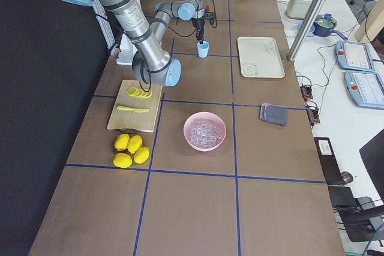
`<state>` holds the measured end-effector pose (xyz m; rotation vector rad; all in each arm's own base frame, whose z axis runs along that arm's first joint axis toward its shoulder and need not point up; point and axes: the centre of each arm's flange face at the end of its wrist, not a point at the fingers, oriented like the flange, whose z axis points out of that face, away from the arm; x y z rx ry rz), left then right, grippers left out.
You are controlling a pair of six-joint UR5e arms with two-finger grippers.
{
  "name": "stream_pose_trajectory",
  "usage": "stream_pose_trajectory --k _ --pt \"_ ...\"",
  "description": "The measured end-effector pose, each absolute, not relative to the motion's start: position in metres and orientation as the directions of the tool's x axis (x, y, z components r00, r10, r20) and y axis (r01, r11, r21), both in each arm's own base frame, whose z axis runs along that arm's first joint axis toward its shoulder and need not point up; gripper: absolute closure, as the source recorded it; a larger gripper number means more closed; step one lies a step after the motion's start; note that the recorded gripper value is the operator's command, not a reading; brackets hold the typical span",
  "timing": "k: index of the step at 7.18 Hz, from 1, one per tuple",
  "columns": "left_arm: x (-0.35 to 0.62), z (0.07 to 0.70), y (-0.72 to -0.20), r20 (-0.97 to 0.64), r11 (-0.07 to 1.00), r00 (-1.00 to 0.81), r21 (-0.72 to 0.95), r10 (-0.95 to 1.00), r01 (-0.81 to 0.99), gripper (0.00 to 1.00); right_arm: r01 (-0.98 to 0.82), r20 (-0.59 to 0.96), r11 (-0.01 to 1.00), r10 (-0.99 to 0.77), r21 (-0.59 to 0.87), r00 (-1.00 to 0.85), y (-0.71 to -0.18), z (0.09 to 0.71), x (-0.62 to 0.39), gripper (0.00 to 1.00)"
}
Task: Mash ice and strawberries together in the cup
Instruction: 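Carry the ice cube with the right gripper over the blue cup, then open the right gripper to drop the ice cube into the cup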
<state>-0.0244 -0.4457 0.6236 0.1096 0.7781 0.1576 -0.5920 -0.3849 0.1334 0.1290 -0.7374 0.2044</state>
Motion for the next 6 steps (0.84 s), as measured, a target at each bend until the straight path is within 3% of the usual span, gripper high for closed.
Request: stream_pose_trajectory --k 6 --pt "-0.024 0.623 -0.446 -0.689 0.982 0.701 0.158 0.183 -0.101 0.00 -0.239 0.691 0.969 0.137 0.054 0.710 -0.403 0.133 -0.578 0.01"
